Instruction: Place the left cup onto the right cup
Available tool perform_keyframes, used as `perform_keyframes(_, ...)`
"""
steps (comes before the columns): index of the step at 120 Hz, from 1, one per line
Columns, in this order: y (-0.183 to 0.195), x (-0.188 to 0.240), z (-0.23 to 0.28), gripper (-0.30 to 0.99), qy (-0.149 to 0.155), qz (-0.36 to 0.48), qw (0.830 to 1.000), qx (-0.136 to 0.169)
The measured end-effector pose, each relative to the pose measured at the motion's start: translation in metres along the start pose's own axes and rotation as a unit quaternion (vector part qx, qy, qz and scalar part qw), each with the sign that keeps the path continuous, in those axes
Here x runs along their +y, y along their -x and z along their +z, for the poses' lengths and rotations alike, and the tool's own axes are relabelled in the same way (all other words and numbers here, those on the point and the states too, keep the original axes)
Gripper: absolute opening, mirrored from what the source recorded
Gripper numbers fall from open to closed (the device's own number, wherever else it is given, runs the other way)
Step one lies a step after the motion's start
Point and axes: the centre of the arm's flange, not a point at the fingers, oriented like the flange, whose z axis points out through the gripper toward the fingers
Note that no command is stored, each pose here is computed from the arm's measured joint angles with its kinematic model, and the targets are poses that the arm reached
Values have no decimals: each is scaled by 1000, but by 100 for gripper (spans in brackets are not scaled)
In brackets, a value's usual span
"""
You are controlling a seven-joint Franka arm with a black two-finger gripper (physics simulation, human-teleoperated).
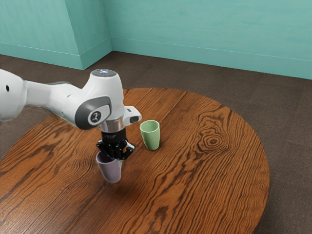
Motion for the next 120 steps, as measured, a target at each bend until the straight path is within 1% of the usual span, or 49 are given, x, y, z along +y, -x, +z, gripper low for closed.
perform_keyframes(17,-15,5,-27,-8,-13,0,1000,3)
perform_keyframes(31,-38,12,-50,-8,-26,-2,1000,10)
perform_keyframes(45,-59,24,-62,-8,-37,0,999,17)
perform_keyframes(61,-84,39,-71,-8,-44,3,999,27)
perform_keyframes(76,-104,52,-79,-8,-44,8,998,39)
perform_keyframes(89,-116,56,-81,-8,-41,8,998,43)
perform_keyframes(120,-139,65,-86,-8,-21,7,998,51)
